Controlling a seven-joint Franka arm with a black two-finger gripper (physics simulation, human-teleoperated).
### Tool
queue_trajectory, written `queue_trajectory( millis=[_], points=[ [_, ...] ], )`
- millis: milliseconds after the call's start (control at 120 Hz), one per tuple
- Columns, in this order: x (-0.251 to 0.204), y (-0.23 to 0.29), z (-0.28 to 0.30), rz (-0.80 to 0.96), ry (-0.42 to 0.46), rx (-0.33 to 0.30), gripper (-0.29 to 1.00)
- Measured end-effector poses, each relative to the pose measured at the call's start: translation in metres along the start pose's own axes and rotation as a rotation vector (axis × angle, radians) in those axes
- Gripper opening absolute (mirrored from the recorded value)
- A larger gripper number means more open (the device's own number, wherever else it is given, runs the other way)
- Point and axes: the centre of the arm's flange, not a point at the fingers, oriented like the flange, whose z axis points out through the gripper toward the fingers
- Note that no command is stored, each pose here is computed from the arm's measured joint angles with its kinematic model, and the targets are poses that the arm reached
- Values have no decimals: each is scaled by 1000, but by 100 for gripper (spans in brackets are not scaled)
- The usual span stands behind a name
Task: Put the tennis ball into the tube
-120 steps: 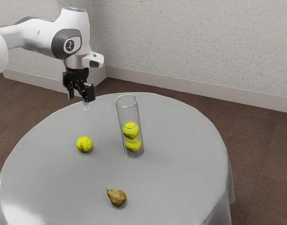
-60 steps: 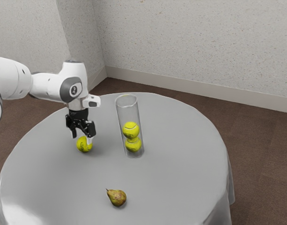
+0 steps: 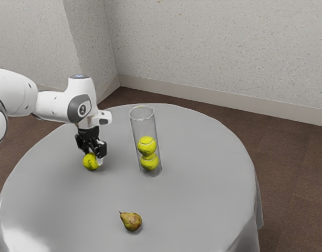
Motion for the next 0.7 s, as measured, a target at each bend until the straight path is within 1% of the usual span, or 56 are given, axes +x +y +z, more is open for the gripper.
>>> queue_trajectory(
  millis=[125, 242, 308, 417, 517, 625, 700],
  points=[
    [-7, 2, -4, -1, 0, -1, 38],
    [-9, 21, -54, 22, 51, 13, 33],
    [-11, 39, -92, 47, 97, 27, 31],
    [-21, 70, -162, 78, 196, 46, 28],
    [-23, 92, -212, 103, 278, 60, 26],
    [-18, 122, -255, 142, 356, 66, 26],
    [-15, 144, -275, 169, 393, 66, 26]
  ],
)
